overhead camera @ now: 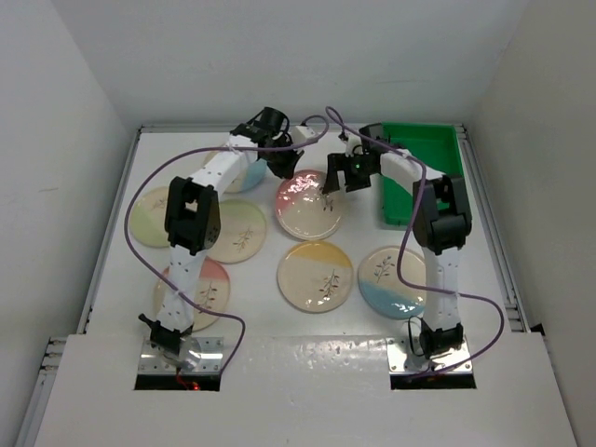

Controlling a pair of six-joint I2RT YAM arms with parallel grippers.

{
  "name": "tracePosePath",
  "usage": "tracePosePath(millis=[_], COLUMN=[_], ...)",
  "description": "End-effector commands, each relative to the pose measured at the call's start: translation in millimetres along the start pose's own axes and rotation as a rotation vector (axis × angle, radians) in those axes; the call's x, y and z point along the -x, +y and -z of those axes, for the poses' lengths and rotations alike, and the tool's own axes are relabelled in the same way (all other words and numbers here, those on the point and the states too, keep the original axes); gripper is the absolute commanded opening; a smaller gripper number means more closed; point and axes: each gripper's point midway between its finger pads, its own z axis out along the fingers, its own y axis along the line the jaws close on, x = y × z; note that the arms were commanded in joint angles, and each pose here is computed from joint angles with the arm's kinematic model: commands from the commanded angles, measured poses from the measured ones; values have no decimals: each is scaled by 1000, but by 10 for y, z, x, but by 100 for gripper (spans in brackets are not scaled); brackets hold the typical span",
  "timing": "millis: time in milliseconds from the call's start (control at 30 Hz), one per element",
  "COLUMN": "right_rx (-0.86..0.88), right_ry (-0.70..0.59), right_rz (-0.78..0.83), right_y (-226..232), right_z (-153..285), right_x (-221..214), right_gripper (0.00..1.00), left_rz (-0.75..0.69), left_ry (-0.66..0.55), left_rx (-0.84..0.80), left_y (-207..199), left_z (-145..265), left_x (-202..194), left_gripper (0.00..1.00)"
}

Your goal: Place the plates into the plastic bin on the countertop

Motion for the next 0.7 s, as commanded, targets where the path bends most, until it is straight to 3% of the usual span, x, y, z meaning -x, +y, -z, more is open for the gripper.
tracePosePath(millis=[0, 100, 133, 200, 233, 300, 533, 600, 667], right_rx=[109, 161, 186, 257, 277, 300, 303, 319, 334], right_ry=[-29, -15, 1, -2, 6, -35, -199, -252, -356], right_rz=[24, 29, 27, 15, -1, -24, -106, -131, -151], right_y=[140, 194, 244, 329, 367, 355, 340, 401, 480], right_z=[-113, -215, -247, -202, -204, -125, 343, 473, 768], right_x=[87, -20, -91, -118, -165, -94, 266, 433, 723], right_gripper=[88, 76, 62, 45, 22, 3, 0, 0, 0], left_rz=[-87, -90, -86, -82, -67, -55, -4, -2, 11], left_ry=[-112, -116, -107, -90, -83, -81, -114, -157, -210], left_rx=[-2, 10, 5, 21, 16, 15, 90, 135, 180], left_y=[-112, -87, -84, -47, -49, -53, 272, 382, 528], left_z=[351, 351, 304, 267, 227, 205, 413, 598, 847], left_x=[450, 463, 428, 383, 351, 333, 368, 529, 662], left_gripper=[0, 0, 0, 0, 0, 0, 0, 7, 26])
